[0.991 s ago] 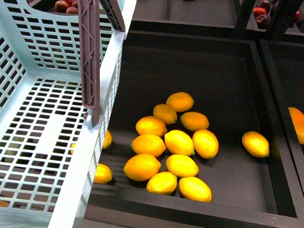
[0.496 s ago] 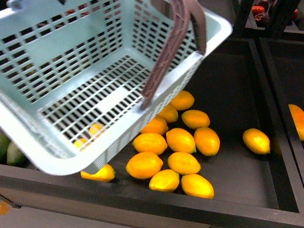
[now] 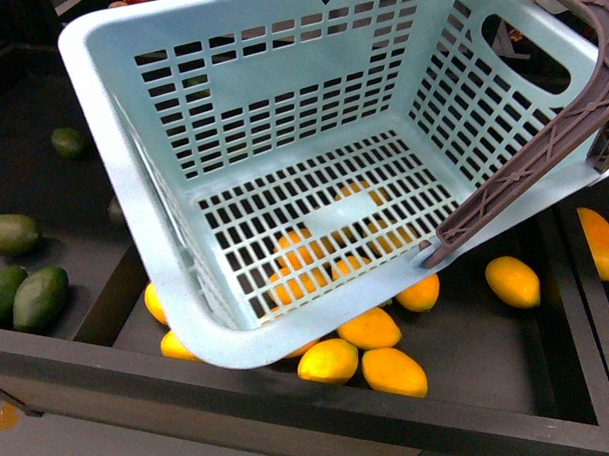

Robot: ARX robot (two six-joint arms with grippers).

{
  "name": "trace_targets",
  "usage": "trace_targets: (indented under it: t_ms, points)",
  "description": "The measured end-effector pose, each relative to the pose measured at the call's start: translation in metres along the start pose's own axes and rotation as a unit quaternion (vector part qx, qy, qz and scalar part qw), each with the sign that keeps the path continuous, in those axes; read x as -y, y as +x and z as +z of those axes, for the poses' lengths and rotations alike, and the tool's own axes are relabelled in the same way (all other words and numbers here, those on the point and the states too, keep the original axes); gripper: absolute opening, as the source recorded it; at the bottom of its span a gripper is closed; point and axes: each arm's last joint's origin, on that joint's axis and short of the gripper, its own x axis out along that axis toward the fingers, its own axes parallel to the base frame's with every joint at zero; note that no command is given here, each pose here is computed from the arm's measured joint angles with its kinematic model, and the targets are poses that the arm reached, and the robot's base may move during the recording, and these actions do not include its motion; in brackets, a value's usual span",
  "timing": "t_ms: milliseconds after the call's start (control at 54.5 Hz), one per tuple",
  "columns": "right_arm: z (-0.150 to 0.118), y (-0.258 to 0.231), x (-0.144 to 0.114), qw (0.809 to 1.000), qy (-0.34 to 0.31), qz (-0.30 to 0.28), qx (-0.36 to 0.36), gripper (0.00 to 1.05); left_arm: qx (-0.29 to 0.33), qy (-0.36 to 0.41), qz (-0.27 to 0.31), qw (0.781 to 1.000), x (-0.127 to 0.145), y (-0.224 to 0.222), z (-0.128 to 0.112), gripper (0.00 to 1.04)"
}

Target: Pick mango and avocado into basket

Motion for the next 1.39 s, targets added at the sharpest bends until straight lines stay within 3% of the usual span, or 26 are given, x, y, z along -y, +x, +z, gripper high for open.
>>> trace_targets:
  t_ms: [275, 349, 422, 532, 661, 752, 936, 1101, 1230, 1395]
  points:
    - [0.000, 0.000, 0.000, 1.000, 0.002, -0.004, -0.004, 0.97, 0.003, 0.000, 0.001, 1.000, 0.000, 0.000, 0.000, 0.34]
    - [0.002, 0.002, 0.005, 0.988, 0.049, -0.062, -0.135, 0.97, 0.004, 0.000, 0.002, 1.000, 0.000, 0.000, 0.001, 0.34]
    - [0.003, 0.013, 0.017, 0.972, 0.079, -0.101, -0.196, 0.97, 0.004, 0.000, 0.002, 1.000, 0.000, 0.000, 0.001, 0.34]
    - [0.007, 0.038, 0.046, 0.963, 0.103, -0.148, -0.200, 0.97, 0.003, 0.000, 0.001, 1.000, 0.000, 0.000, 0.001, 0.34]
    - [0.011, 0.074, 0.080, 0.959, 0.084, -0.199, -0.185, 0.97, 0.002, 0.000, 0.000, 1.000, 0.000, 0.000, 0.001, 0.34]
    - [0.003, 0.102, 0.099, 0.958, 0.060, -0.203, -0.193, 0.97, 0.003, 0.001, 0.001, 1.000, 0.000, 0.000, 0.001, 0.34]
    - [-0.045, 0.158, 0.134, 0.948, 0.017, -0.173, -0.268, 0.97, 0.003, 0.000, 0.001, 1.000, 0.000, 0.000, 0.001, 0.34]
    - [-0.119, 0.200, 0.186, 0.913, 0.007, -0.170, -0.372, 0.97, 0.003, 0.000, 0.001, 1.000, 0.000, 0.000, 0.001, 0.34]
    - [-0.145, 0.216, 0.212, 0.903, 0.019, -0.170, -0.395, 0.97, 0.003, 0.001, 0.000, 1.000, 0.000, 0.000, 0.001, 0.34]
    - [-0.173, 0.234, 0.222, 0.898, 0.028, -0.141, -0.416, 0.97, 0.003, 0.001, 0.000, 1.000, 0.000, 0.000, 0.000, 0.34]
